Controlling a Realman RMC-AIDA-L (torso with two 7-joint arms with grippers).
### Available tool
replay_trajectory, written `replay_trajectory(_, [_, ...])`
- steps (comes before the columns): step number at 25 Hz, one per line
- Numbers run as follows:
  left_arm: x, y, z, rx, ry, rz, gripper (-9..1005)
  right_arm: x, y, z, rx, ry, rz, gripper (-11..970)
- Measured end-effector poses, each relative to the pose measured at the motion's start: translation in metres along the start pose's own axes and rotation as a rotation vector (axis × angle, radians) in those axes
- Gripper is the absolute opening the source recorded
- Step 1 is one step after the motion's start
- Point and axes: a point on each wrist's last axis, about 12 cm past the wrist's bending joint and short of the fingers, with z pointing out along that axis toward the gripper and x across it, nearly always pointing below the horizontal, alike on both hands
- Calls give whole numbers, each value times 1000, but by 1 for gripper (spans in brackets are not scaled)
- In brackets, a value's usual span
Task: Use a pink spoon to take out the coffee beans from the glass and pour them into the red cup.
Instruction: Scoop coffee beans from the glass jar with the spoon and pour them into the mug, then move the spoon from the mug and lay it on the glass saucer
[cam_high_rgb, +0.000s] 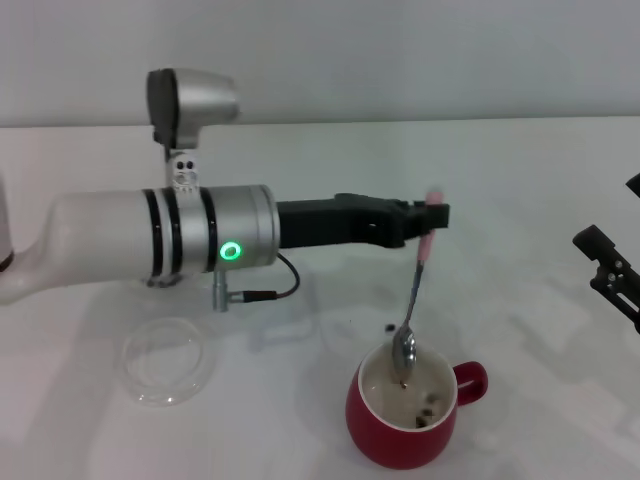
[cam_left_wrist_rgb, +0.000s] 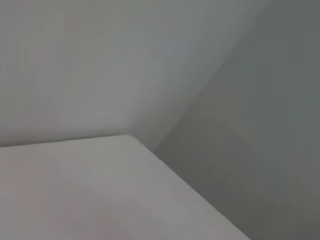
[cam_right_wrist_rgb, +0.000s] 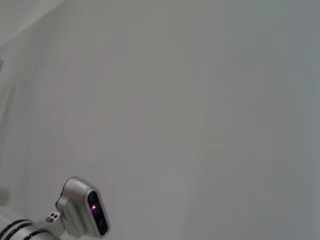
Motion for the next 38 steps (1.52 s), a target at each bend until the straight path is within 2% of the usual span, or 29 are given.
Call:
replay_trajectory(6, [-5, -7, 4, 14, 18, 62, 132, -2, -3, -6, 4, 7, -9, 754])
replay_trajectory(11, [-11, -14, -4, 24, -34, 88, 132, -4, -3, -9, 7, 10, -12, 754])
replay_trajectory(14, [-16, -12, -22, 7, -113, 69, 131, -4, -4, -11, 6, 12, -14, 754])
replay_trajectory(17, [-11, -2, -49, -37, -188, 25, 131, -5, -5, -12, 8, 10, -15, 754])
replay_trajectory(21, [7, 12, -84, -103, -275, -40, 131, -6, -9, -13, 40, 5, -17, 755])
replay_trajectory(24, [30, 23, -117, -178, -347, -75, 131, -7, -12, -14, 64, 6, -24, 755])
replay_trajectory(27, [43, 27, -134, -214, -386, -87, 131, -7, -15, -14, 88, 1, -34, 755])
replay_trajectory(28, [56, 28, -148, -239, -420, -96, 131, -8, -16, -14, 97, -3, -38, 755])
replay_trajectory(38, [112, 35, -193, -324, -558, -171, 131, -10, -21, -15, 146, -22, -38, 755])
